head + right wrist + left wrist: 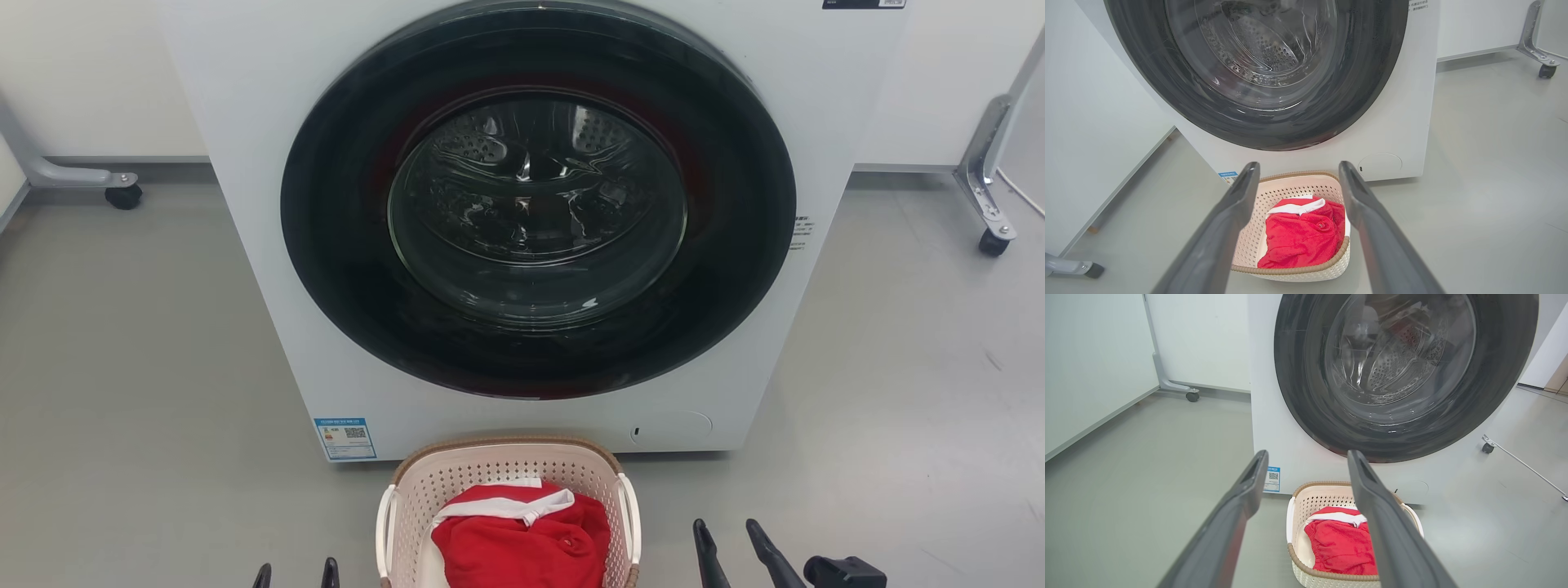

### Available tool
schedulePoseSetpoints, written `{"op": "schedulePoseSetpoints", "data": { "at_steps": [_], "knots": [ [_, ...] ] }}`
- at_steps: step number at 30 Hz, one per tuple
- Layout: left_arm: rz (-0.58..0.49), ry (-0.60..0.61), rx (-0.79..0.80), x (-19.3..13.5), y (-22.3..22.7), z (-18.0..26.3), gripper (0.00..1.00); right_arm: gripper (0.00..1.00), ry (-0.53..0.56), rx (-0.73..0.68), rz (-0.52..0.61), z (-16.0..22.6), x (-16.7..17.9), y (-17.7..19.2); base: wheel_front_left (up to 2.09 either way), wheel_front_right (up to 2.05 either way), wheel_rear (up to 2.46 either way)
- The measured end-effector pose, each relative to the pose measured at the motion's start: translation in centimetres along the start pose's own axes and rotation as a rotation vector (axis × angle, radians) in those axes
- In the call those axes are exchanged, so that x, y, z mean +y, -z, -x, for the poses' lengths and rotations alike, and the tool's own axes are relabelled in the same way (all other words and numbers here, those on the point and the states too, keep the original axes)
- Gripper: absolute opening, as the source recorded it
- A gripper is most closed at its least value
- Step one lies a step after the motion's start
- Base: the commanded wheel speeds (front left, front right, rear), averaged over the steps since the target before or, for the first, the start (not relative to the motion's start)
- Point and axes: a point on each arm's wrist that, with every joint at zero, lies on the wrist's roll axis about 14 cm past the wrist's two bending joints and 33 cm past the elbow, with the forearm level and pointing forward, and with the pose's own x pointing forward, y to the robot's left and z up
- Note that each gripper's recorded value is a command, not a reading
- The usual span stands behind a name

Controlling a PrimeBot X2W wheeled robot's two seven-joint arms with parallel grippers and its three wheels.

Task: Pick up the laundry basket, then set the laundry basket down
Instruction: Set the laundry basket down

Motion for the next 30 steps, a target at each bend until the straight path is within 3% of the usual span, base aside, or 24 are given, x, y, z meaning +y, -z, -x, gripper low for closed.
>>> {"op": "schedulePoseSetpoints", "data": {
  "at_steps": [10,30],
  "knots": [
    [-0.019,-0.001,-0.025,-0.1,-0.7,-0.2,1.00,1.00,0.074,-0.055,0.027,0.8,-2.2,-1.2,0.00,0.00,0.00],
    [-0.031,-0.014,-0.037,0.2,-1.0,-0.3,1.00,1.00,0.102,-0.135,0.067,1.3,-2.5,-3.2,0.00,0.00,0.00]
  ]
}}
